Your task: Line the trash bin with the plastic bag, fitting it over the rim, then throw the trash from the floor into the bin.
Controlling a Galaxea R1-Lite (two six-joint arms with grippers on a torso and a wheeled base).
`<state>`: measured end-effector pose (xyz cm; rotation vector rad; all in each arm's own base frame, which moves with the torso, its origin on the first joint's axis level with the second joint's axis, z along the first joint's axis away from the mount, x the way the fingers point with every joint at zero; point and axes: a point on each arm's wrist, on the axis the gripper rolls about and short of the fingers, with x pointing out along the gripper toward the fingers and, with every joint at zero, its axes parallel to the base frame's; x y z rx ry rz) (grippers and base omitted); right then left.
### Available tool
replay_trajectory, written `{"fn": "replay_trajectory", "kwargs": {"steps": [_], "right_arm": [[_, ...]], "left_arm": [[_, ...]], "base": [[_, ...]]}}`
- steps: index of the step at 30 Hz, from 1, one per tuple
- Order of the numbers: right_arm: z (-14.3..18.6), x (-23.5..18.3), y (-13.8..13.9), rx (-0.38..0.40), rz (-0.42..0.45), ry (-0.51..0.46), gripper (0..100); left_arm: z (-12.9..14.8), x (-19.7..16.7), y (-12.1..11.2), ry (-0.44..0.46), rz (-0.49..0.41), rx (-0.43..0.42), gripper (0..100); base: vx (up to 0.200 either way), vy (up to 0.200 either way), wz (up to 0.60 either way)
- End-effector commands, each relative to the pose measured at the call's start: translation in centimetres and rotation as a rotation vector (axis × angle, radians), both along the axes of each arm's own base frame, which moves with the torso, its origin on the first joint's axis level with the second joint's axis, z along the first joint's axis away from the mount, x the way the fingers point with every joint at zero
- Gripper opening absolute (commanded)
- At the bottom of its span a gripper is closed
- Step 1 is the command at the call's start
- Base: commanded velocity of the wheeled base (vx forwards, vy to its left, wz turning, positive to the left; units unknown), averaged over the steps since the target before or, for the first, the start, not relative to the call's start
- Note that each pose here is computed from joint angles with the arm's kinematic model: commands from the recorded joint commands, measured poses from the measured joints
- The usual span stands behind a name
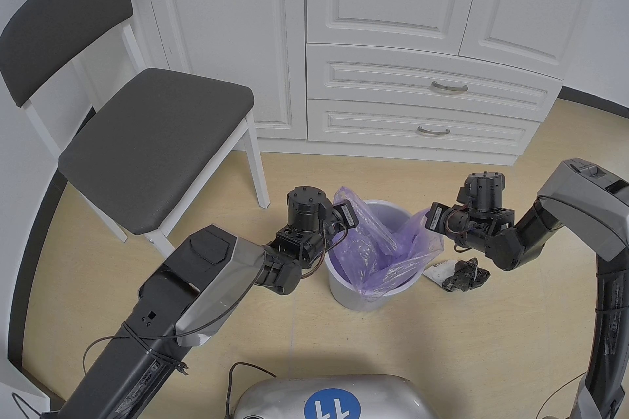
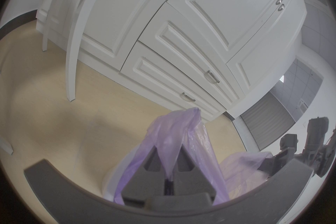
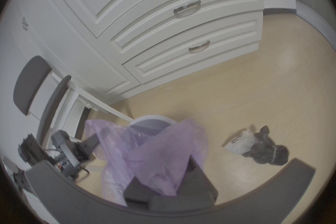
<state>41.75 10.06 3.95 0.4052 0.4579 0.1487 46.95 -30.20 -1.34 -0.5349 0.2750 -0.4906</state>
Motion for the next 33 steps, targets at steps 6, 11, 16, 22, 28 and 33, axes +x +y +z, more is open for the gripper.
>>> {"fn": "replay_trajectory", "kwargs": {"steps": [6, 11, 16, 22, 28, 33], "right_arm": [[0.0, -2.7, -5.4, -0.321, 0.019, 0.017, 0], [-0.7, -3.5, -6.9, -0.440, 0.052, 0.043, 0], [-1.4, -3.8, -7.7, -0.484, 0.060, 0.066, 0], [-2.3, -4.4, -9.3, -0.568, 0.078, 0.100, 0], [-3.1, -4.9, -9.1, -0.599, 0.116, 0.124, 0], [-3.5, -5.6, -8.8, -0.600, 0.147, 0.144, 0]], "left_arm": [[4.2, -3.2, 7.1, 0.028, -0.114, 0.186, 0], [2.3, -3.6, 10.3, -0.029, -0.129, 0.421, 0], [1.8, -3.6, 10.8, -0.031, -0.130, 0.458, 0], [1.0, -3.3, 12.4, -0.035, -0.127, 0.540, 0], [0.7, -3.2, 13.0, -0.012, -0.131, 0.561, 0], [0.0, -3.8, 13.2, 0.041, -0.206, 0.553, 0]], "base": [[0.000, 0.000, 0.00], [0.000, 0.000, 0.00], [0.000, 0.000, 0.00], [0.000, 0.000, 0.00], [0.000, 0.000, 0.00], [0.000, 0.000, 0.00]]}}
